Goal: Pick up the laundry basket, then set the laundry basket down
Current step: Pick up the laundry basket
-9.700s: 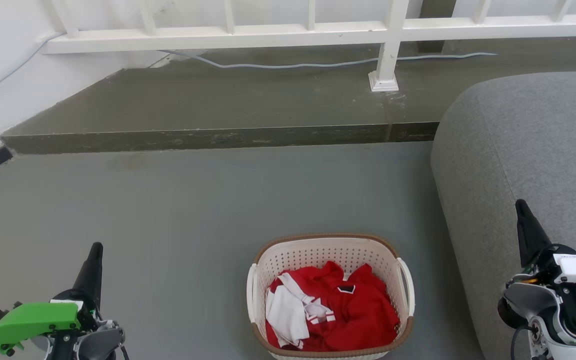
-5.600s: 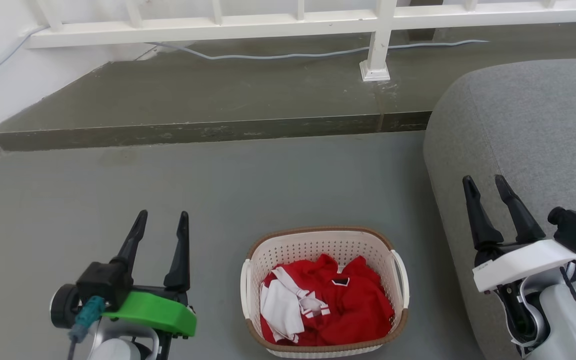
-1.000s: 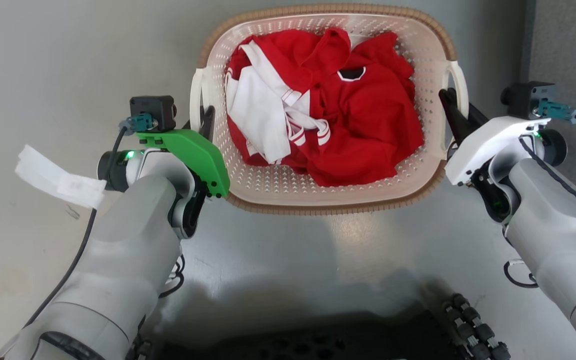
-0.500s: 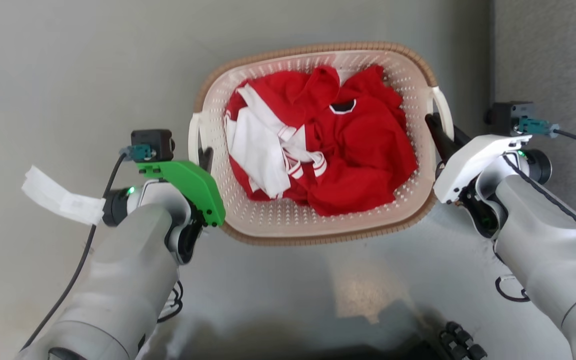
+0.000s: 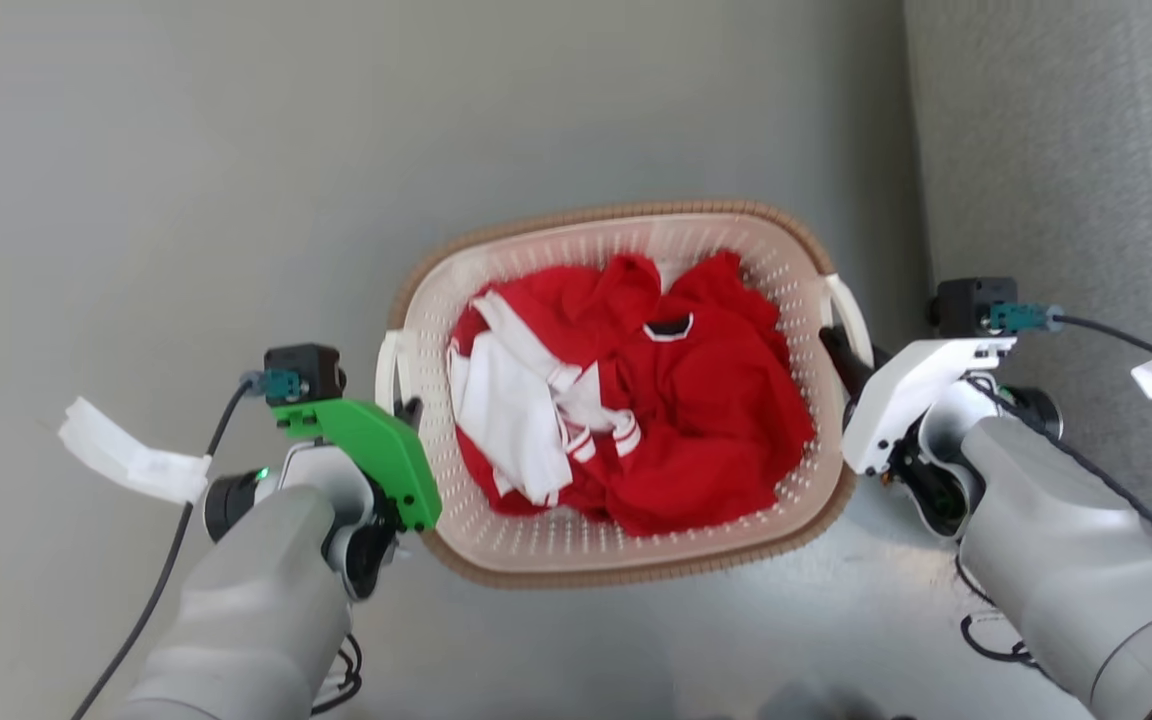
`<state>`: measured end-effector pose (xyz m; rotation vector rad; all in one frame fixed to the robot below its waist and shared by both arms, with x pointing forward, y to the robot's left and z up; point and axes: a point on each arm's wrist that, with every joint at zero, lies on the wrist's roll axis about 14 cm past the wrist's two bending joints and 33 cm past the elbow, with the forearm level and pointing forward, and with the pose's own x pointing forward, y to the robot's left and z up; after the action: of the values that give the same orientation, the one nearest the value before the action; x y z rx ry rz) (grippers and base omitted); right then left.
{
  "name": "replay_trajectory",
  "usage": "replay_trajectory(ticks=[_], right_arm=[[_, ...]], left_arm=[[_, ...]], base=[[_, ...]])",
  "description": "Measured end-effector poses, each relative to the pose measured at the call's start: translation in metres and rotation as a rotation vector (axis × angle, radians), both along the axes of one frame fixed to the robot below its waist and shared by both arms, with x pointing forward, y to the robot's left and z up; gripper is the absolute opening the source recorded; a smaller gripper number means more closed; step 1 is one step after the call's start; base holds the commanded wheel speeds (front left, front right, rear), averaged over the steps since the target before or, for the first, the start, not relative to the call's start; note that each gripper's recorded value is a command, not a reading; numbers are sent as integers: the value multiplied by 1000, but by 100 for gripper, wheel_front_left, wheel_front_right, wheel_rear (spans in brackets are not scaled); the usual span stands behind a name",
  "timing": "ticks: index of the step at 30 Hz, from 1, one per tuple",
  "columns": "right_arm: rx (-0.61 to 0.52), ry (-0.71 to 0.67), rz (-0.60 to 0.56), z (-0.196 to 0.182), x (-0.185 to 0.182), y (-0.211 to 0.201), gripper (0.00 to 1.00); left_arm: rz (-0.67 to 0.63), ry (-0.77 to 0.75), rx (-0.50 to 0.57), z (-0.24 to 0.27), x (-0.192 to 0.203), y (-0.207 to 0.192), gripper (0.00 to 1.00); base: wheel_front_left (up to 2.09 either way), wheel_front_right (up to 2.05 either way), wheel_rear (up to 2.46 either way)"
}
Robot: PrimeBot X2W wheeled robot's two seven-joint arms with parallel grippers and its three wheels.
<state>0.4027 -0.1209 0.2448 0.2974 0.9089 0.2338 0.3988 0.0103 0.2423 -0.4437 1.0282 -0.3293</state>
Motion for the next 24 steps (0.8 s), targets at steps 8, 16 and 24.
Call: replay_trajectory(ticks=[8,16,24], right_arm=[[9,2,-1,25,-9,6,0],[11,30,-4,41,-32,8,0],[15,51,5,54,-58,14,0]], left_arm=[[-28,-1,18,22,-13,4,0],[-46,19,18,42,-32,6,0],[-62,31,39,54,-56,13,0]], base=[[0,0,0],[0,0,0],[0,0,0]])
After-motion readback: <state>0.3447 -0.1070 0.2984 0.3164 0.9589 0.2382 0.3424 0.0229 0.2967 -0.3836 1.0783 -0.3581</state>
